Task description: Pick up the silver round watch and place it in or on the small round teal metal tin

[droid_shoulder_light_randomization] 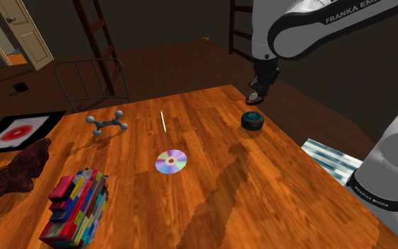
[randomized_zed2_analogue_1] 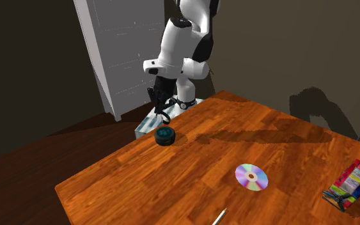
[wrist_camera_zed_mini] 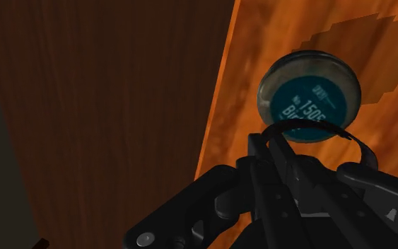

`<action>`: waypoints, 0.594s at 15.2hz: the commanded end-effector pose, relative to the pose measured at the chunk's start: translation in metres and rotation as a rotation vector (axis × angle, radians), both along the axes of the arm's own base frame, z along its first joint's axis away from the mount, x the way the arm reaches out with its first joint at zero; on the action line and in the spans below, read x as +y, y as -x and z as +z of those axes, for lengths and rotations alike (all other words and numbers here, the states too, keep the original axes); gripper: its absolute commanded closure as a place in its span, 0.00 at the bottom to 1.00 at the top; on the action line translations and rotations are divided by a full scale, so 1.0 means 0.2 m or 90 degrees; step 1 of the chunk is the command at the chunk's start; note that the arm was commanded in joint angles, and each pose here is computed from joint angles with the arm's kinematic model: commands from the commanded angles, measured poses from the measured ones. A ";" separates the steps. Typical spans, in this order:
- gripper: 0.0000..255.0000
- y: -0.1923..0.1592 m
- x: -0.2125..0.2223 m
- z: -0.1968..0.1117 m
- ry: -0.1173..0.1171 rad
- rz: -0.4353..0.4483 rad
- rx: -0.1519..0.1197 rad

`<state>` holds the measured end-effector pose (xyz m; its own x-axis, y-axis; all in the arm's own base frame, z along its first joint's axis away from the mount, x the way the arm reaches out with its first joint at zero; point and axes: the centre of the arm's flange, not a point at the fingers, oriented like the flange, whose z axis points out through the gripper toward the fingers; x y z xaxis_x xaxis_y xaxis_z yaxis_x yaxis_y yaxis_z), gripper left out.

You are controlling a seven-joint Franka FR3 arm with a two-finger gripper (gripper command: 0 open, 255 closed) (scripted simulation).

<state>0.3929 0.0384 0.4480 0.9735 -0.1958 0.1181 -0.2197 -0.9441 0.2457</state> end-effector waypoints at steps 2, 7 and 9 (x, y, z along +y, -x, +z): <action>1.00 0.00 0.00 -0.08 0.000 0.000 0.000; 1.00 0.00 0.00 -0.21 0.000 0.000 0.000; 1.00 0.00 0.00 -0.26 0.000 0.000 0.000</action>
<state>0.3923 0.0384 0.4017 0.9735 -0.1955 0.1182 -0.2195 -0.9441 0.2459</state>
